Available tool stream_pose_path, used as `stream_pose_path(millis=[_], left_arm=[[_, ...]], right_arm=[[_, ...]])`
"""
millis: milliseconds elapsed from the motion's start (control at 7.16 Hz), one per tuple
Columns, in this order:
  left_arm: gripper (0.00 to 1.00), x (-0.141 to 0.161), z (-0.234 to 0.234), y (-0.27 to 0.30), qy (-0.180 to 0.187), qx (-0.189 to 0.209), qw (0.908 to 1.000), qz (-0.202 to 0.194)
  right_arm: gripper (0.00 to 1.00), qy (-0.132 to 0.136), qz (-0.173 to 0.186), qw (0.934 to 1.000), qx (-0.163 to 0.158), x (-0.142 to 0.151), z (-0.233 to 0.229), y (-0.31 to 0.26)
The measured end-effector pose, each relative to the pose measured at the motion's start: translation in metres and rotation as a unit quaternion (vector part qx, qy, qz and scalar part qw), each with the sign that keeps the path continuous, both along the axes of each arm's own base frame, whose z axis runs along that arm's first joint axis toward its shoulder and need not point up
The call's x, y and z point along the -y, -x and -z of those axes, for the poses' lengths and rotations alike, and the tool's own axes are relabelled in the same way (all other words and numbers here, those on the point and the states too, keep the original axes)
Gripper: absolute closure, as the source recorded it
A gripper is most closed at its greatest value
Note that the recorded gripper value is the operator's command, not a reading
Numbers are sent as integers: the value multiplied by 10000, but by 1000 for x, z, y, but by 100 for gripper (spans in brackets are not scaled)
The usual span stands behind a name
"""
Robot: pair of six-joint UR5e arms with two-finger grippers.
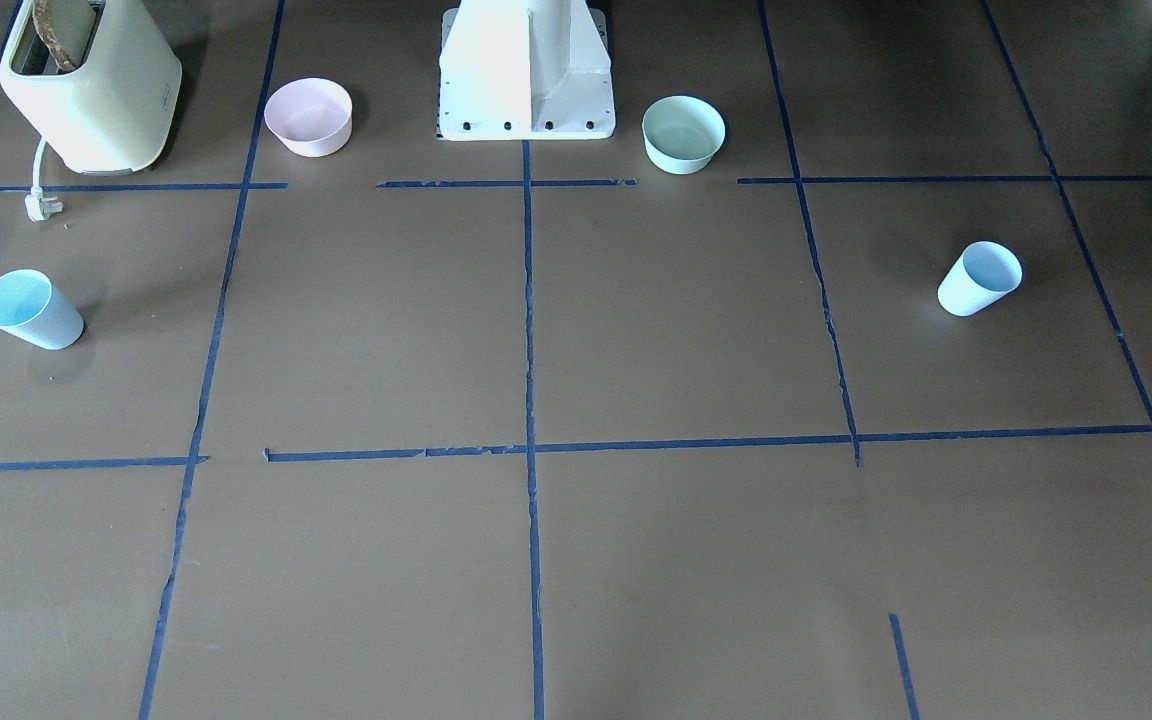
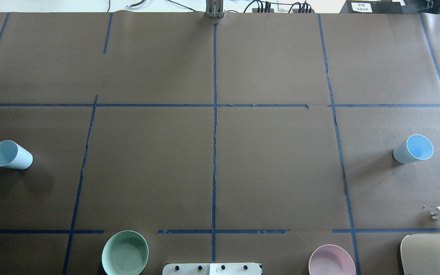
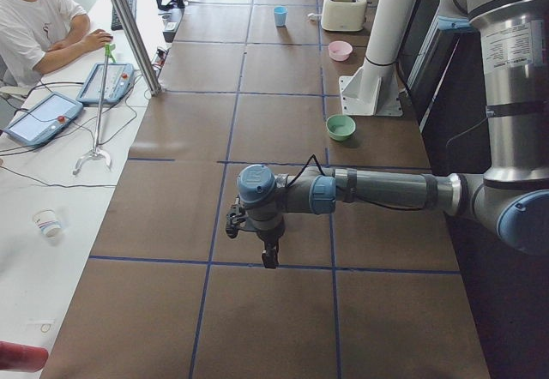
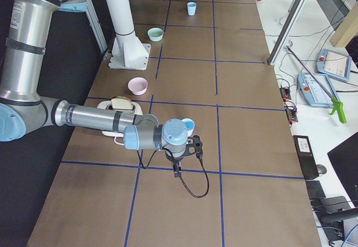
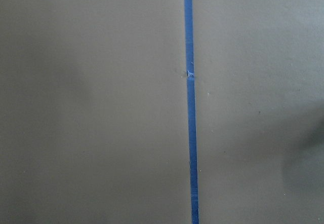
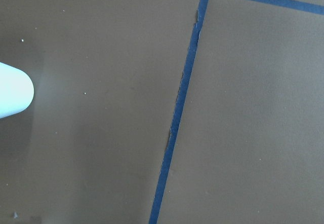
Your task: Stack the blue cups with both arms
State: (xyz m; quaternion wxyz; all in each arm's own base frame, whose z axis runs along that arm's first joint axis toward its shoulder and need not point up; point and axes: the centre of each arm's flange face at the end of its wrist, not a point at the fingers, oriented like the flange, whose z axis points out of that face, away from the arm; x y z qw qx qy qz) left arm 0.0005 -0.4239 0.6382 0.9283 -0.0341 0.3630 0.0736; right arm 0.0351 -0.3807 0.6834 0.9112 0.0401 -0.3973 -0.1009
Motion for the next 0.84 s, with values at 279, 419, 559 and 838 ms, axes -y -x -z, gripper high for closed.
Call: stream_pose_path(millis=[279, 419, 559, 838], left_arm=[[0, 44, 44, -13, -479, -102, 9988, -51], [0, 60, 64, -17, -678, -195, 9975, -57], [0, 66, 77, -21, -823, -323, 9961, -78], [0, 55, 81, -45, -1132, -542, 9921, -88]], right_arm=[[0, -42, 0, 10000, 2, 1, -1, 0], [0, -57, 0, 10000, 7, 1, 0, 0], [0, -63, 1, 10000, 9, 1, 0, 0], [0, -77, 1, 10000, 11, 1, 0, 0]])
